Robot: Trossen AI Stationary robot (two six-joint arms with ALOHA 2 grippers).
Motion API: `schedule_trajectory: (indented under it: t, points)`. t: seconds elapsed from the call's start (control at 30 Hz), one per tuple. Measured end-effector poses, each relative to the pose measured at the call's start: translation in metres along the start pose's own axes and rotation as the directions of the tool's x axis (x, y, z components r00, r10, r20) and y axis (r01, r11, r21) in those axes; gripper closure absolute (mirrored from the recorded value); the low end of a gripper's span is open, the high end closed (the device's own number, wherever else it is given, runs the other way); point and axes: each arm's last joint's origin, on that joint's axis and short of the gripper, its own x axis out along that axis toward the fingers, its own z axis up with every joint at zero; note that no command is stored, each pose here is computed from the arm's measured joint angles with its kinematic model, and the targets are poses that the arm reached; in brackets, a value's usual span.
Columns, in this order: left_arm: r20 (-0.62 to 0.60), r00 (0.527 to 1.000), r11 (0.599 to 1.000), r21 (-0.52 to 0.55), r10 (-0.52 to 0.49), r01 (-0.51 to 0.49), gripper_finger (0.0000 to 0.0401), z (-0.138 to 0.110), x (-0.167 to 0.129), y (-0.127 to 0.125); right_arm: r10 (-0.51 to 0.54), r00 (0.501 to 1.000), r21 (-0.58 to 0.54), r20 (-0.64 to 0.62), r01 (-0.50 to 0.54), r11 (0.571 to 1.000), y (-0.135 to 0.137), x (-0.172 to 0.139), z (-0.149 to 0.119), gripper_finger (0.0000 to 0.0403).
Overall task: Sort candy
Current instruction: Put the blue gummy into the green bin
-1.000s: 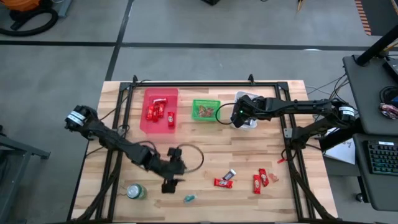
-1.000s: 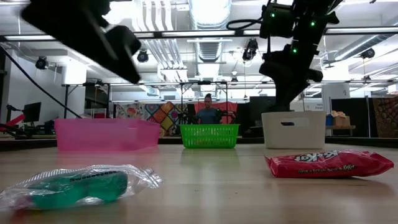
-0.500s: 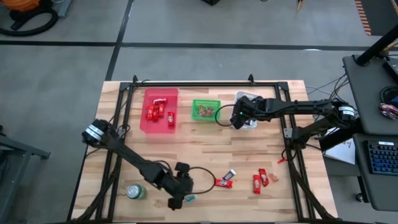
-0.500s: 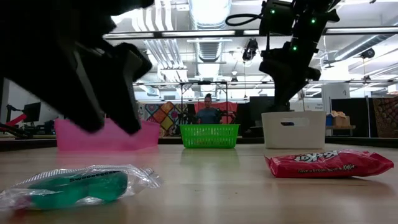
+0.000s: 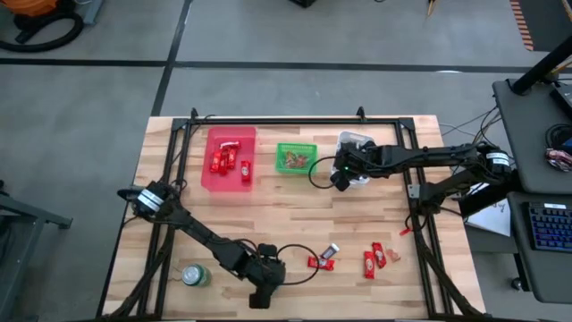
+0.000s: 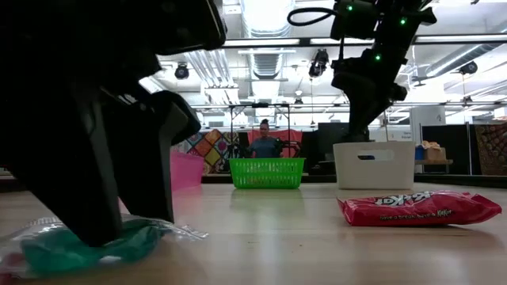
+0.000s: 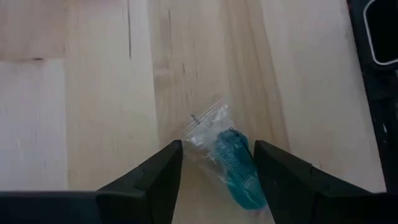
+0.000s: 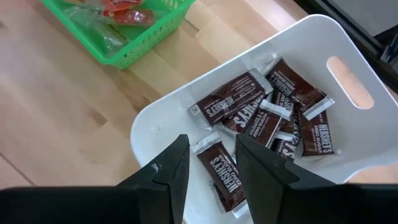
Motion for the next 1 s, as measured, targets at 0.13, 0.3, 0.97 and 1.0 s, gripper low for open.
schedule_trajectory:
  t: [0.13,0.3,0.97,1.0]
  points:
    - [0.0,1.0,1.0,-0.008,0.0,0.0,0.0225,-0.001,-0.001,0.0,0.001,1.0,-0.002,0.001,-0.001,1.0,0.0,0.0,0.0,0.028]
    - [-0.003,1.0,1.0,0.001,0.001,-0.001,0.0273,-0.002,-0.001,0.001,0.001,1.0,-0.005,0.001,-0.001,1.0,0.0,0.0,0.0,0.028]
    - [0.129,0.939,0.912,0.229,0.319,-0.341,0.04,0.034,-0.09,0.058,-0.005,0.989,-0.034,0.147,0.011,0.999,-0.002,-0.024,0.013,0.0281]
    - [0.152,0.922,0.892,0.239,0.356,-0.383,0.04,0.038,-0.096,0.067,0.006,0.985,-0.025,0.172,-0.002,1.0,-0.002,-0.028,0.015,0.0281]
